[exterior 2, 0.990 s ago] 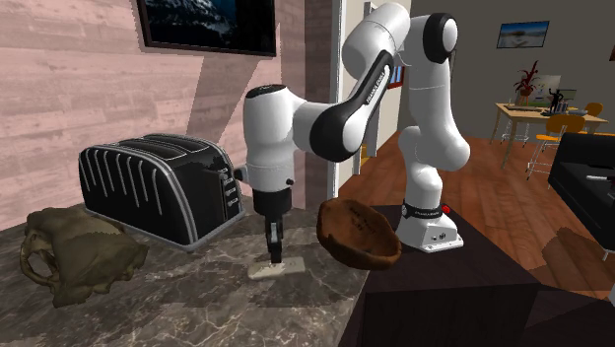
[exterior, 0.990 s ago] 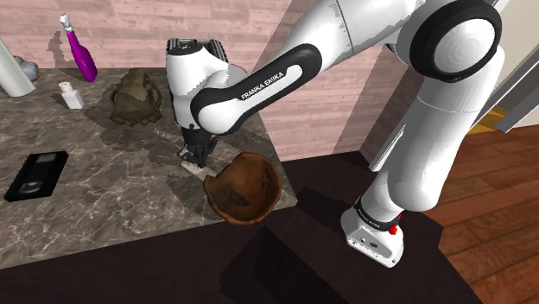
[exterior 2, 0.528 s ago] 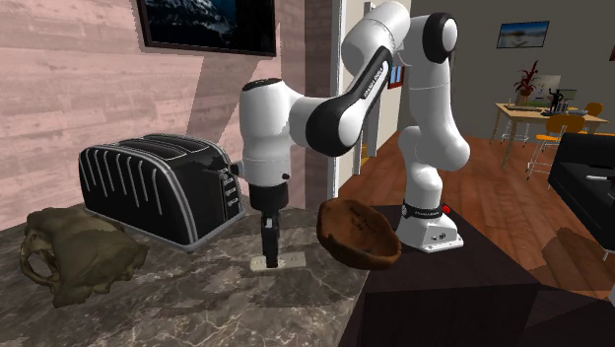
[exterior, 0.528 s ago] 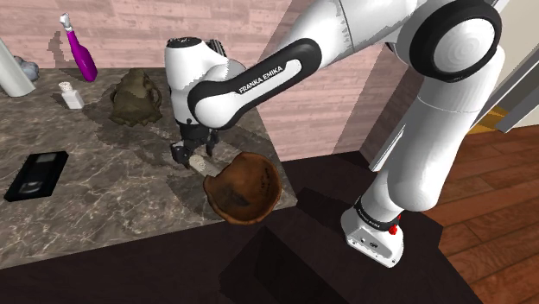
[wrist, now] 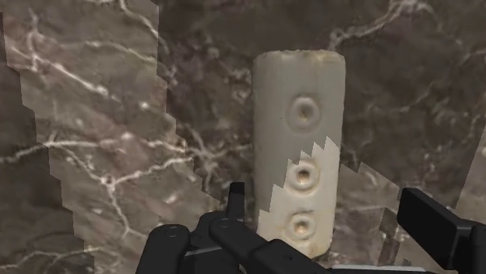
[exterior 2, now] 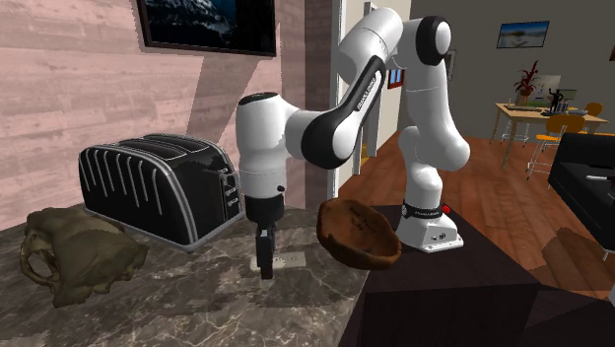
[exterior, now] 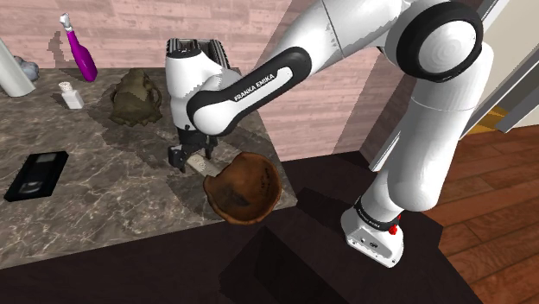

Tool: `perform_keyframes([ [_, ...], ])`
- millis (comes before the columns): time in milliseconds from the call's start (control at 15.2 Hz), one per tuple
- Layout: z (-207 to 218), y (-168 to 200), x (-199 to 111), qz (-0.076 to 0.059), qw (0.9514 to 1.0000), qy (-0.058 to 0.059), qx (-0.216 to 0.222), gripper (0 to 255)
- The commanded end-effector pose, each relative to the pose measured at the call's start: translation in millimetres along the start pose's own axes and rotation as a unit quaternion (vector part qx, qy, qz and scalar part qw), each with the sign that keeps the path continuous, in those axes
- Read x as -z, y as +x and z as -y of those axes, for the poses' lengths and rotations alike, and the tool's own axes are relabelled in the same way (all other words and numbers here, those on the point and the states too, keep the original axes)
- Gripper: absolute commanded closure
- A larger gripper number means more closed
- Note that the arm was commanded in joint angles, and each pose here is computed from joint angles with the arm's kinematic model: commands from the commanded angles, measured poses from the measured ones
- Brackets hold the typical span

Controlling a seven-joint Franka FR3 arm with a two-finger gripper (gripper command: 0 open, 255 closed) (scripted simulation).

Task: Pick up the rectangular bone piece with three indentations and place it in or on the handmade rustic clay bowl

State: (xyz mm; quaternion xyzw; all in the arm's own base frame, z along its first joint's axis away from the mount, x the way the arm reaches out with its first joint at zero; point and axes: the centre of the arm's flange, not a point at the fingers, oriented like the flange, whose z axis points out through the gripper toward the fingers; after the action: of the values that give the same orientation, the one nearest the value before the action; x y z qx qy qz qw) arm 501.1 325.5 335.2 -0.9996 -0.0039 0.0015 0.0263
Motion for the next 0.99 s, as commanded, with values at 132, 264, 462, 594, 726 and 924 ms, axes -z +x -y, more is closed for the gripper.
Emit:
perform_keyframes([
  [132, 0.3, -0.8, -6.4, 0.000, 1.0000, 0.000, 0.000, 0],
  [264, 0.3, -0.8, -6.4, 0.000, 1.0000, 0.000, 0.000, 0],
  [462, 0.3, -0.8, -6.4, 0.000, 1.0000, 0.000, 0.000, 0],
  [594, 0.3, -0.8, -6.4, 0.000, 1.0000, 0.000, 0.000, 255],
  [726, 1.4, -1.5, -6.7, 0.000, 1.0000, 0.000, 0.000, 255],
  [924, -0.8, -2.9, -5.1, 0.000, 1.0000, 0.000, 0.000, 255],
])
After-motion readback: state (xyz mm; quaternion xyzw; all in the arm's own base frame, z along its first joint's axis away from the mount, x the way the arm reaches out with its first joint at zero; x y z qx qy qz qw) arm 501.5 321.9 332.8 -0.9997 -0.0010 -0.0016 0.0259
